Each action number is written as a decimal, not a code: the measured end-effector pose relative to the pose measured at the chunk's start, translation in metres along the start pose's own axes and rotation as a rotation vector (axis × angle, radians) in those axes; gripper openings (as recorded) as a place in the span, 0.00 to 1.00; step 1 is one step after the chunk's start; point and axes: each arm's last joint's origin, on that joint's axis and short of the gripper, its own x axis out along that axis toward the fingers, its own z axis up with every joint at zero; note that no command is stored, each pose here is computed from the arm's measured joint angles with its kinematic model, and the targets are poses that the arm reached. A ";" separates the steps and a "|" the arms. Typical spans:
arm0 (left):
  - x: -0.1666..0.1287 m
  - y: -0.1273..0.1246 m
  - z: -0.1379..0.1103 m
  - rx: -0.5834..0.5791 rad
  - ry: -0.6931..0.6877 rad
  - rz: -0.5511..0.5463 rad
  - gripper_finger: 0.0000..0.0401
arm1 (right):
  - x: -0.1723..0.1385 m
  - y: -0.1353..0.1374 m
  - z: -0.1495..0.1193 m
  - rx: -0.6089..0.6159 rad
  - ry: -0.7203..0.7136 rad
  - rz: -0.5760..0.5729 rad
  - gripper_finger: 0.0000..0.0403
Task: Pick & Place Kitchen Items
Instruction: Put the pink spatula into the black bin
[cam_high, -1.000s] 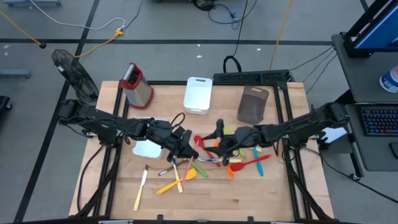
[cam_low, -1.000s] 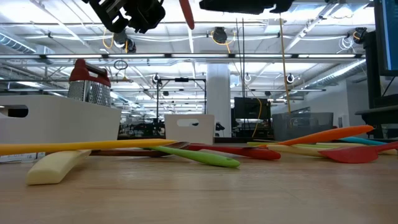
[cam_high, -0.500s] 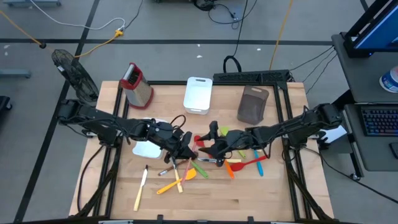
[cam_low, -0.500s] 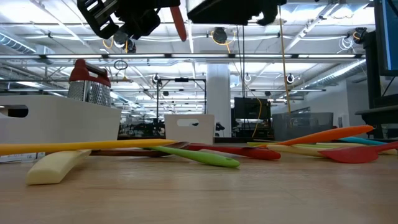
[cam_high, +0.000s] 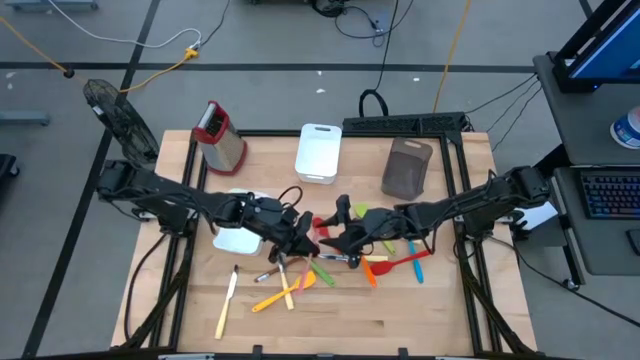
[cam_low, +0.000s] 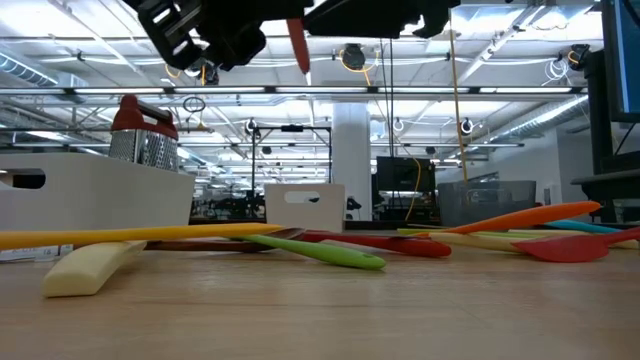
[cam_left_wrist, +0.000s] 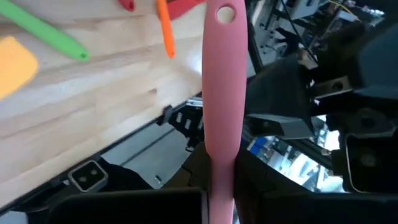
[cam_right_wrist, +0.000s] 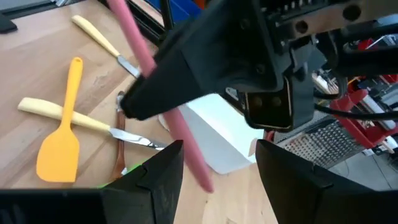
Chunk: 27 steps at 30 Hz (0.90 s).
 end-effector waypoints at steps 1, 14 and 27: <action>0.002 0.000 0.000 0.001 0.013 -0.008 0.06 | 0.000 0.000 -0.001 0.009 0.010 0.005 0.49; 0.004 0.001 0.001 -0.018 0.029 -0.003 0.06 | 0.000 0.004 -0.009 0.030 0.084 0.047 0.49; 0.004 -0.002 0.003 -0.048 -0.002 -0.037 0.06 | 0.001 -0.001 -0.010 0.078 0.067 0.047 0.49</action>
